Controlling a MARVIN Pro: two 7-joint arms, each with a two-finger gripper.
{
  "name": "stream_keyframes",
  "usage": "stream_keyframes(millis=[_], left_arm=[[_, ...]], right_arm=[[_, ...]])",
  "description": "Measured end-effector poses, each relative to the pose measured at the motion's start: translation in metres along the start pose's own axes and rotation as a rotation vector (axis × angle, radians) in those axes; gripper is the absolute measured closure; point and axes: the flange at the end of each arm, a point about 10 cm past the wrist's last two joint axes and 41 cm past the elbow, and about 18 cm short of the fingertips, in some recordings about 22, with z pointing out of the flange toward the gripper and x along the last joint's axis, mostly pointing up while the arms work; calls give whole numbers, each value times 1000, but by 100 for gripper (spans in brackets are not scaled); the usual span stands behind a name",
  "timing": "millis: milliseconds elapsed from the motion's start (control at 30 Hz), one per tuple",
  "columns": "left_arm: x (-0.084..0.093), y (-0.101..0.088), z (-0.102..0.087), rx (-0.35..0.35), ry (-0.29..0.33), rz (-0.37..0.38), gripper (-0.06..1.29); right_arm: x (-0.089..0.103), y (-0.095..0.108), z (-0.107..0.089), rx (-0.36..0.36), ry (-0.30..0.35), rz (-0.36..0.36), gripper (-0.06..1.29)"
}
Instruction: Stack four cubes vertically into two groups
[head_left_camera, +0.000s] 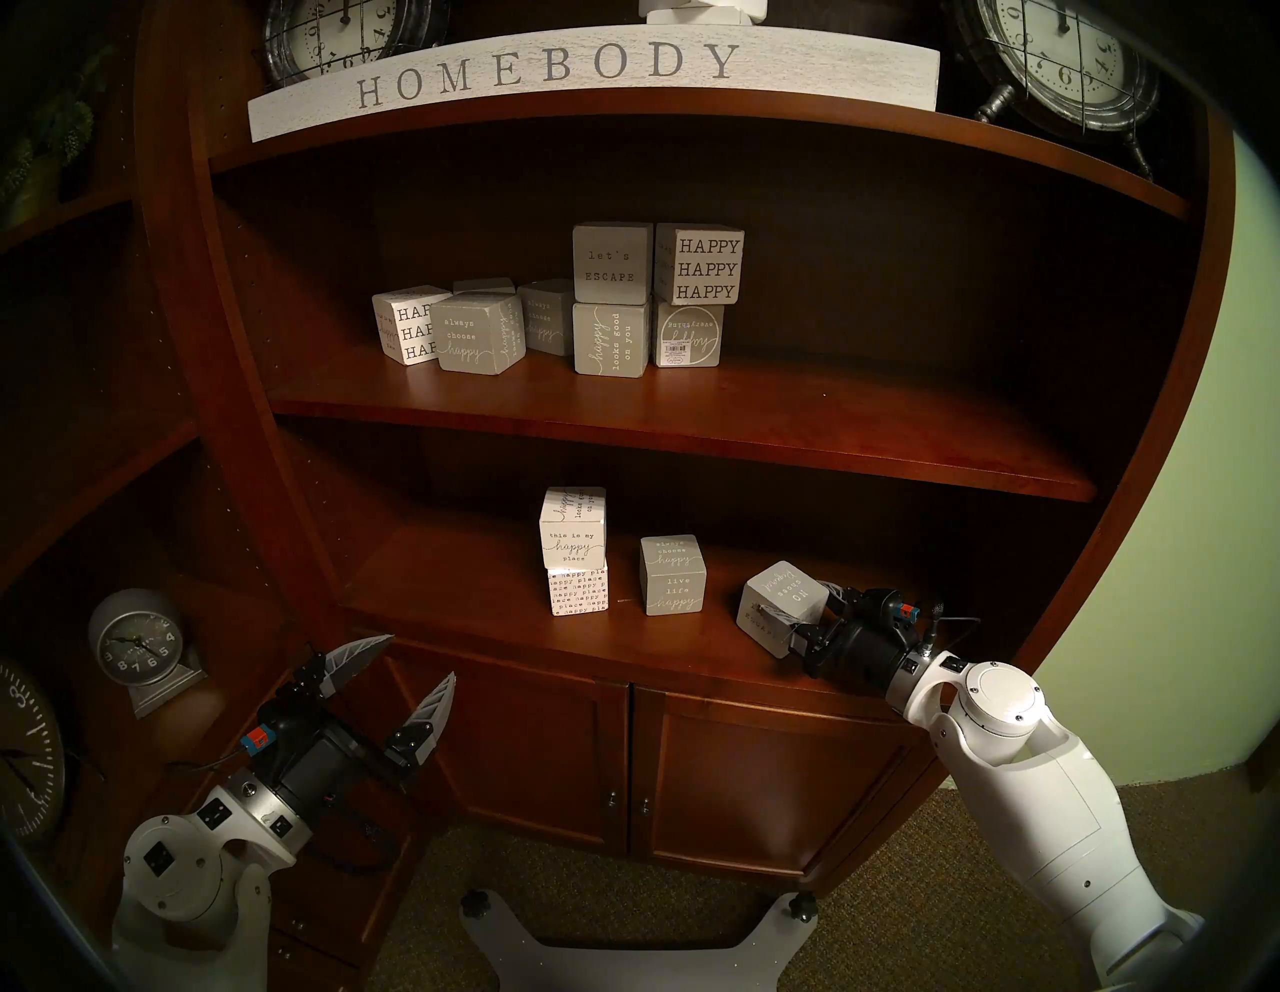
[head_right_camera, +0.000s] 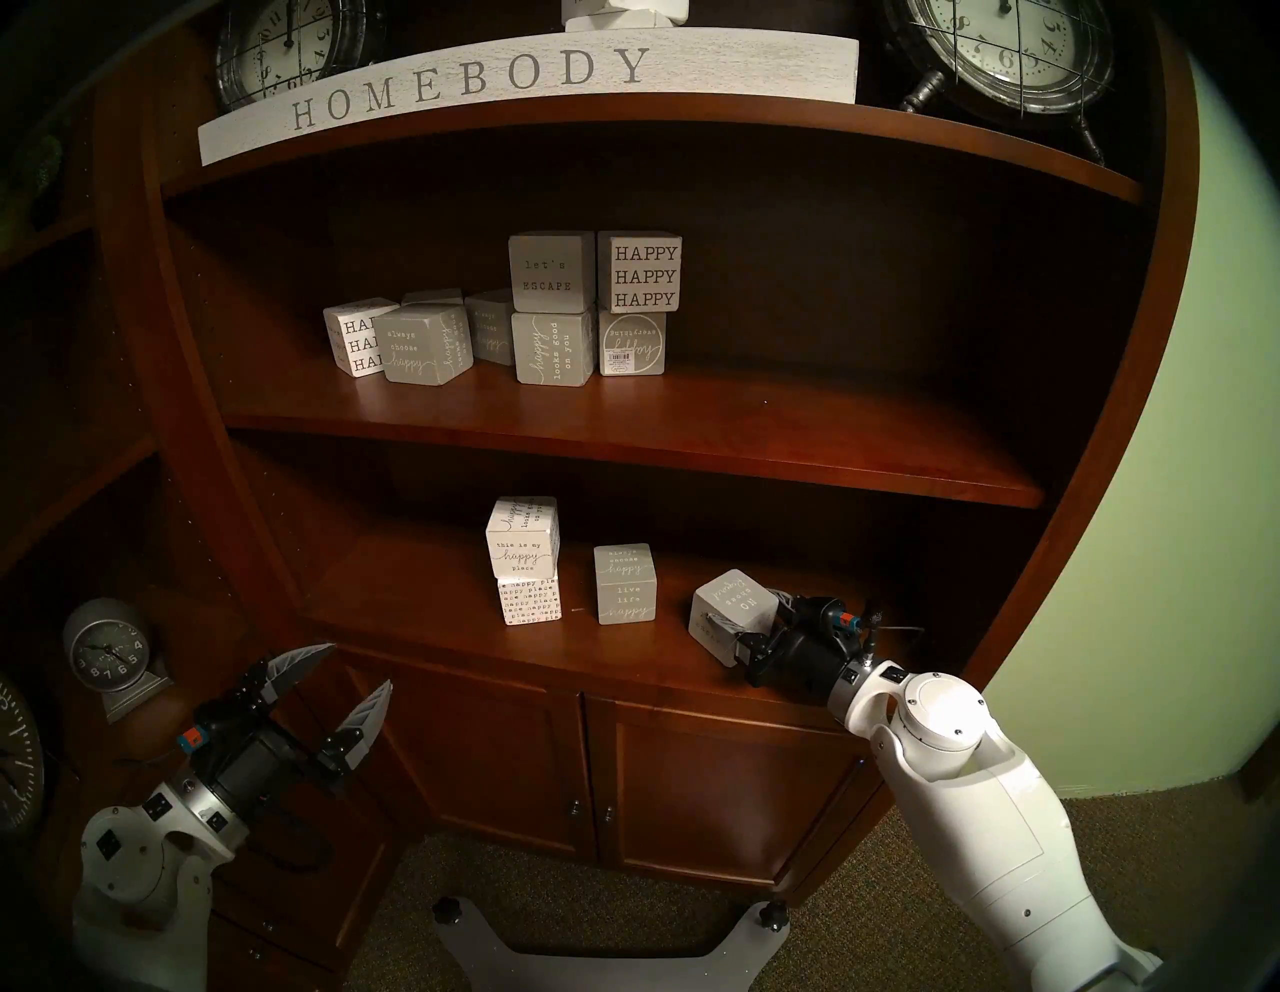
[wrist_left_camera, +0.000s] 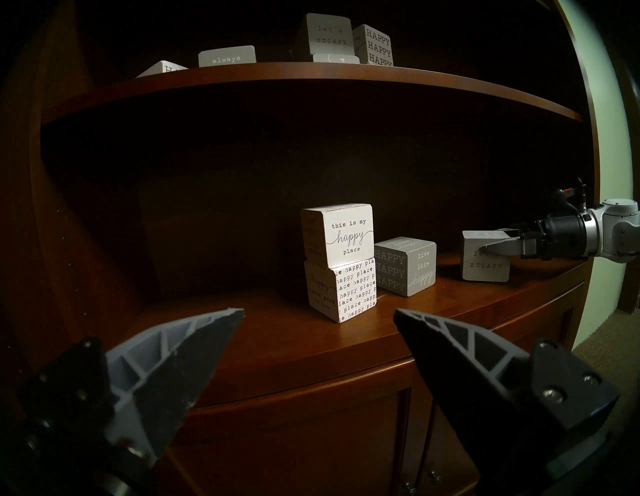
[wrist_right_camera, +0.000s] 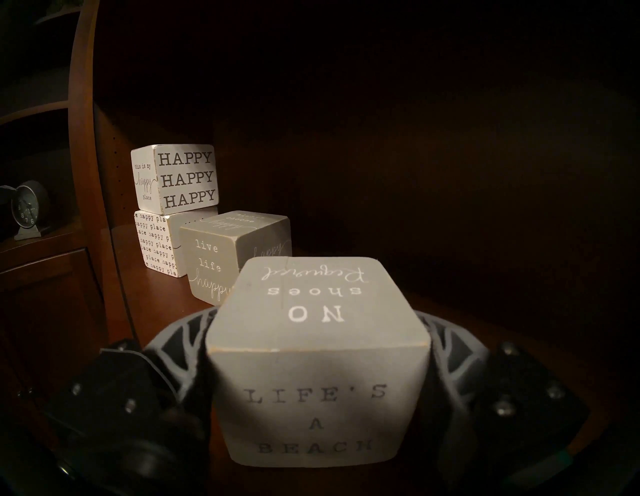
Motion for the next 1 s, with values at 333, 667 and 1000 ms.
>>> stream_keyframes(millis=[333,667,1000], left_arm=[[0,0,0,-1,1,1,4],[0,0,0,-1,1,1,4],[0,0,0,-2,1,2,4]], right_arm=[[17,-25,-9,-47,107,9,42],[35,-58,1,-129,195,67,42],[57,-101,26,-215,183,116,42]])
